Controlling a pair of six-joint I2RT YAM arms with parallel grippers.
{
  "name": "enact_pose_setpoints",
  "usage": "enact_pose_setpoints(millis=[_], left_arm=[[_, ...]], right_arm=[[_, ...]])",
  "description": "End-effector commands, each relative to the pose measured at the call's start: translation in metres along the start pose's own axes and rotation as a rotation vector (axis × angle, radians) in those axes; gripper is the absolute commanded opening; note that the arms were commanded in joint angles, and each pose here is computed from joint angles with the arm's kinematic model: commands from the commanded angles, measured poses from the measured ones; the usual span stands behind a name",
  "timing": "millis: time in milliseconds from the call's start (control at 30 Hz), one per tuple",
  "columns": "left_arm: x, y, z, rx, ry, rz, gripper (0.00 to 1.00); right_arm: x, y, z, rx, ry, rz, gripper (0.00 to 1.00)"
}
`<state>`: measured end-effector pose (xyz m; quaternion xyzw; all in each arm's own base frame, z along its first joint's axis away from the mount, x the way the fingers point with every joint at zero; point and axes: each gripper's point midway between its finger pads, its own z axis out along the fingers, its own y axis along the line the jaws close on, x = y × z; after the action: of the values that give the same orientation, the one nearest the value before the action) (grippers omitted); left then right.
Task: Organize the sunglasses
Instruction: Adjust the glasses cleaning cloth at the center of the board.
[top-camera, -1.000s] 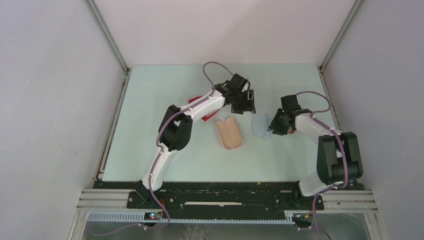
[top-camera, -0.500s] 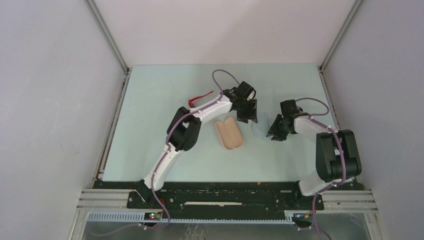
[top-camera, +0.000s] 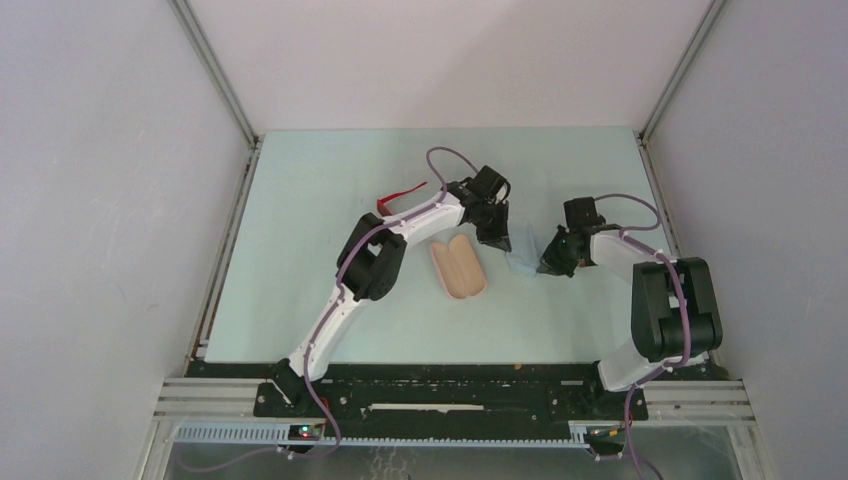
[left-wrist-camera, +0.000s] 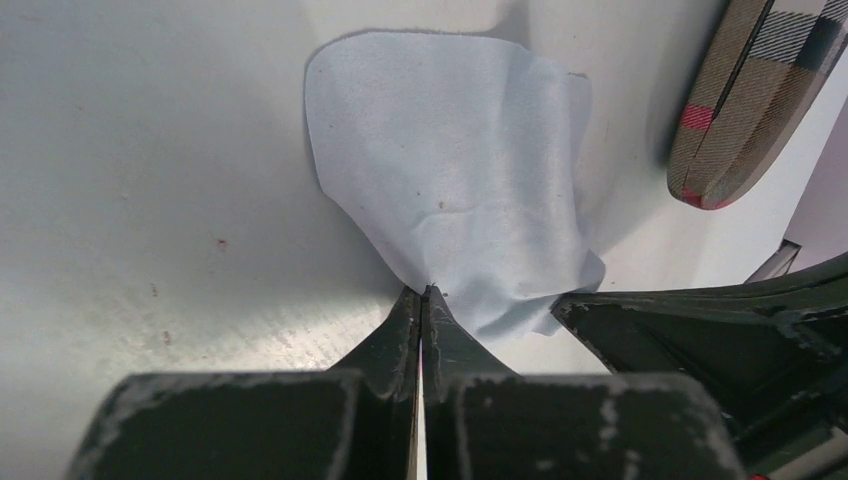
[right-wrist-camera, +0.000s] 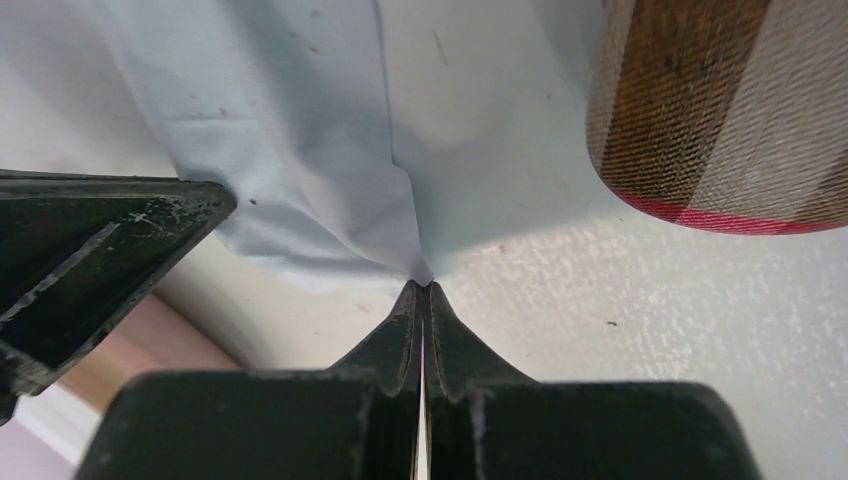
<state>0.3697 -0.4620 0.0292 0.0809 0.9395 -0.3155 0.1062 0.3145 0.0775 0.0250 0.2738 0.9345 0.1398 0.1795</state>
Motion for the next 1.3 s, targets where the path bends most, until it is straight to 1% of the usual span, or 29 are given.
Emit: enact_pose_setpoints(millis=[0,100,167,233,333,367,400,433,467,533,567,600,633,733,867,1033,1067,1100,1167,1267], left_arm=[[-0.085,-0.057,-0.094,0.127,-0.239,0.109,0.0],[-0.09,-0.063,-0.118,0.119,-0.275,0.168,0.0],[-0.087,-0.061,-0.125,0.104,-0.278,0.178,0.0],[-0.082,-0.056,-0.127,0.087,-0.265,0.168,0.0],[-0.075,-0.053,-0.12,0.086,-0.238,0.158,0.01],[-0.074,-0.051,-0.114,0.082,-0.233,0.154,0.14],[-0.074,-0.048,-0.108,0.078,-0.229,0.146,0.23],[-0.078,-0.048,-0.103,0.08,-0.237,0.14,0.42],[-0.079,-0.042,-0.092,0.065,-0.229,0.129,0.53],[-0.085,-0.034,-0.087,0.026,-0.229,0.116,0.63],[-0.087,-0.032,-0.089,0.014,-0.228,0.116,0.65],[-0.088,-0.03,-0.093,0.001,-0.234,0.122,0.66],[-0.088,-0.03,-0.099,-0.015,-0.248,0.134,0.67],[-0.087,-0.027,-0.119,-0.049,-0.296,0.149,0.68],[-0.072,-0.027,-0.129,-0.071,-0.293,0.177,0.64],[-0.045,-0.015,-0.103,-0.132,-0.208,0.205,0.55],[-0.041,-0.012,-0.098,-0.144,-0.195,0.206,0.54],[-0.037,-0.009,-0.094,-0.159,-0.187,0.205,0.54],[-0.031,-0.004,-0.085,-0.185,-0.183,0.208,0.54],[-0.021,-0.003,-0.07,-0.182,-0.16,0.212,0.53]], right_arm=[[-0.064,0.049,-0.052,-0.136,-0.167,-0.009,0.0],[-0.08,0.069,-0.083,-0.191,-0.229,-0.014,0.0],[-0.084,0.075,-0.095,-0.215,-0.252,-0.024,0.0],[-0.079,0.073,-0.098,-0.202,-0.241,-0.025,0.0],[-0.062,0.06,-0.088,-0.142,-0.218,-0.049,0.0],[-0.055,0.055,-0.082,-0.13,-0.206,-0.047,0.0],[-0.047,0.051,-0.074,-0.121,-0.186,-0.043,0.0],[-0.041,0.046,-0.066,-0.108,-0.169,-0.041,0.03],[-0.034,0.039,-0.057,-0.082,-0.148,-0.034,0.15],[-0.025,0.029,-0.046,-0.042,-0.104,-0.025,0.43],[-0.023,0.027,-0.045,-0.029,-0.097,-0.026,0.52],[-0.024,0.023,-0.046,-0.016,-0.104,-0.026,0.58],[-0.025,0.021,-0.049,-0.012,-0.115,-0.027,0.6],[-0.033,0.018,-0.058,-0.016,-0.152,-0.021,0.6],[-0.038,0.013,-0.059,-0.012,-0.171,-0.018,0.53],[-0.03,0.003,-0.042,0.006,-0.126,0.015,0.37],[-0.028,0.001,-0.039,0.007,-0.125,0.026,0.32],[-0.028,-0.001,-0.037,0.006,-0.128,0.039,0.3],[-0.025,-0.003,-0.033,-0.004,-0.118,0.05,0.29],[-0.021,-0.004,-0.027,-0.001,-0.093,0.05,0.29]])
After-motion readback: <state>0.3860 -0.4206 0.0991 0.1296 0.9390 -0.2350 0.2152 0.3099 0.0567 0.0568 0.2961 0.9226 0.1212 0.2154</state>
